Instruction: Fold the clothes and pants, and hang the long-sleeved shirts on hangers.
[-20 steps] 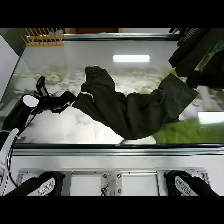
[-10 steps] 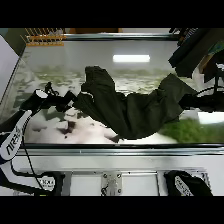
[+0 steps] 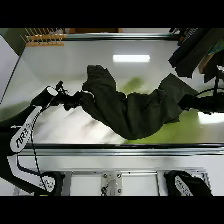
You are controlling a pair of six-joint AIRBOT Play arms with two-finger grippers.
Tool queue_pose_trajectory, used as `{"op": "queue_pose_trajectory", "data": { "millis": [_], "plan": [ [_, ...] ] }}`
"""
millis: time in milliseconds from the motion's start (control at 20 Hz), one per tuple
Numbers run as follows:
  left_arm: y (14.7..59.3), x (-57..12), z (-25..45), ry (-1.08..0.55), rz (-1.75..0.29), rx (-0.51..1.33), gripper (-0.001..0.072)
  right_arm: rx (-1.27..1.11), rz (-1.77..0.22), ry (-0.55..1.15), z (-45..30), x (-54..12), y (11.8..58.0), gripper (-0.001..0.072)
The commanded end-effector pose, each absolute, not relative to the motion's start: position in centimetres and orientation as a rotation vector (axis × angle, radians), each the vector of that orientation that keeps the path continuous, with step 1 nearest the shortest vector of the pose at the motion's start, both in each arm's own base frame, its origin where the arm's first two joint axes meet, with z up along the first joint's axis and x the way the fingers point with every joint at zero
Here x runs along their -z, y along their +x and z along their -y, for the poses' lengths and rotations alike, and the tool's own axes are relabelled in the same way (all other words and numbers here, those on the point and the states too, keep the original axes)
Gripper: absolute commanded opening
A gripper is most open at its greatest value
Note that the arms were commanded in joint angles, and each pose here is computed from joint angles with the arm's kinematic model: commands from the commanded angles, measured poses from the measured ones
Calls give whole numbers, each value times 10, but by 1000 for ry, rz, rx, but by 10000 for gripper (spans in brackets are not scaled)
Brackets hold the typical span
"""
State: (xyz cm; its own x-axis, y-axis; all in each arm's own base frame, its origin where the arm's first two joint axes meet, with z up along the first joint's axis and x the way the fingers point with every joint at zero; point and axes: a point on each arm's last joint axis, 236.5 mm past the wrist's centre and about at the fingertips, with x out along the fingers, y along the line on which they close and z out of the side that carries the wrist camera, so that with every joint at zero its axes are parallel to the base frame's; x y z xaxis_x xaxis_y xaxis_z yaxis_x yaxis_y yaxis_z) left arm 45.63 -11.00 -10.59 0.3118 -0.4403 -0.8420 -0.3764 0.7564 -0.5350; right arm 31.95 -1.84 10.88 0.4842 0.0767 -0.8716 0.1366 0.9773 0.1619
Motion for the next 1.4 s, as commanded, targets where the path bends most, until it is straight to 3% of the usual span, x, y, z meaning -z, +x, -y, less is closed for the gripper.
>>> {"op": "queue_pose_trajectory", "data": {
  "millis": [0, 250, 450, 700, 950, 1000, 1150, 1250, 1300, 1350],
  "plan": [
    [467, 78, 98, -776, -1218, 55, 15, 122, -1070, 265, 43, -105, 317, 706],
    [457, -22, 48, -667, -1049, 139, 14, 485, -1084, 623, 153, -49, 309, 706],
    [431, -66, 36, -642, -1023, 171, 14, 526, -1064, 885, 186, 20, 342, 706],
    [417, -77, 27, -555, -1018, 149, 15, 380, -963, 1038, 177, 77, 406, 697],
    [420, -71, 26, -575, -1030, 136, 15, 292, -985, 1014, 158, 113, 431, 688],
    [420, -70, 26, -577, -1034, 135, 14, 281, -988, 998, 155, 115, 435, 628],
    [421, -69, 26, -578, -1034, 134, 14, 240, -968, 920, 150, 107, 450, 215],
    [421, -69, 22, -583, -1031, 125, 14, 198, -946, 860, 151, 90, 457, 123],
    [421, -71, 18, -602, -1024, 108, 14, 191, -932, 828, 154, 78, 459, 26],
    [420, -78, 10, -629, -1005, 82, 14, 187, -915, 774, 159, 61, 459, 26]
  ]
}}
